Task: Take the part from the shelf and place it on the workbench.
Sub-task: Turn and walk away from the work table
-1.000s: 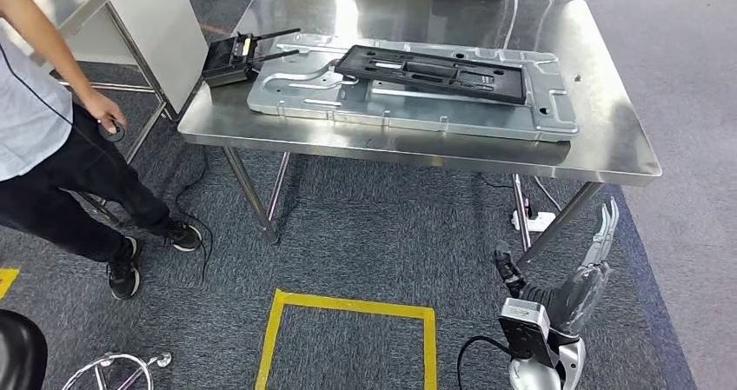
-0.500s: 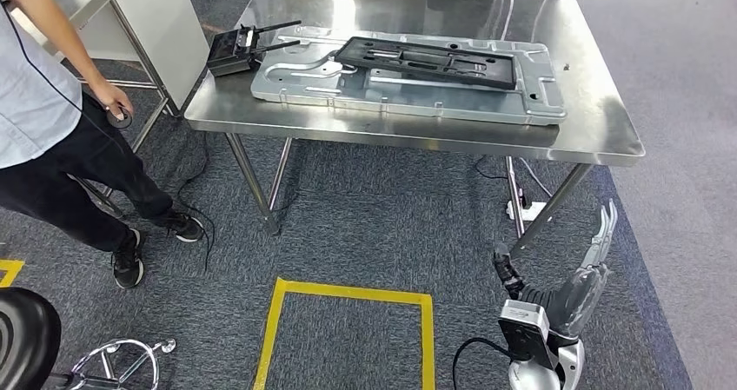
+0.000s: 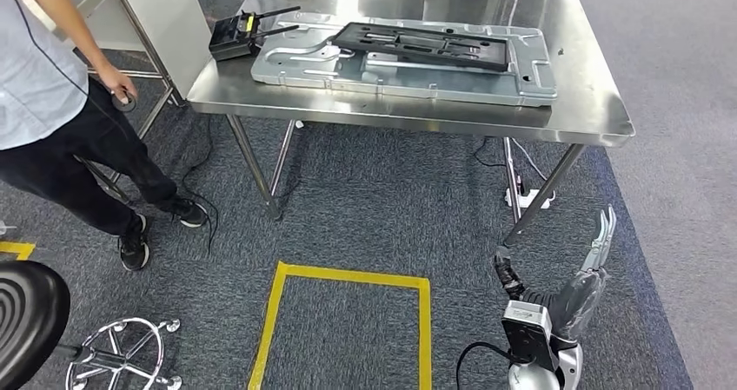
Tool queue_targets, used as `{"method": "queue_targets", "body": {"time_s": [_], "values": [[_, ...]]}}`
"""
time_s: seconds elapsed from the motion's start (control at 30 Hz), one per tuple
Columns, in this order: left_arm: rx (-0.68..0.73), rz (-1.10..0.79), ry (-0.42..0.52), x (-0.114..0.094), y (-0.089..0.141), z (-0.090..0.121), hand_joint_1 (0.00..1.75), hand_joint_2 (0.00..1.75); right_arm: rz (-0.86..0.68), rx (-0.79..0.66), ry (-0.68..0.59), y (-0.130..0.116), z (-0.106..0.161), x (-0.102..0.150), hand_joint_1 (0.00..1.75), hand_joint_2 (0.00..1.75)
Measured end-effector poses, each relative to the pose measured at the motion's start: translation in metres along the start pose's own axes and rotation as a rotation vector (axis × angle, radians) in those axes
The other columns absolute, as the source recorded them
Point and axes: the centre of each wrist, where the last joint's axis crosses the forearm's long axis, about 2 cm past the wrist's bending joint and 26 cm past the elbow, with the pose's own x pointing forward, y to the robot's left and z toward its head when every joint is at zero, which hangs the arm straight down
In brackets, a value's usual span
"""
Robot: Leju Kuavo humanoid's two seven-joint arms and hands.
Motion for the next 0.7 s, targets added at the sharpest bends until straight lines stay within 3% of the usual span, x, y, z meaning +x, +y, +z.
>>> {"method": "queue_targets", "body": {"time_s": [0.13,0.27,0.7], "values": [[0.002,0.0,-0.008,0.0014,0.0003,-0.0005,0.0,0.0,-0.002,0.001,0.007,-0.0003,0.0016,-0.0006,0.0,1.75],[0.001,0.0,-0.011,0.0011,0.0002,-0.0003,0.0,0.0,-0.002,0.004,0.014,-0.0006,0.0037,-0.0014,0.0,0.0],[-0.003,-0.001,-0.018,-0.0013,-0.0004,0.0005,0.0,0.0,-0.008,0.005,-0.007,-0.0025,0.0064,-0.003,0.0,0.0]]}}
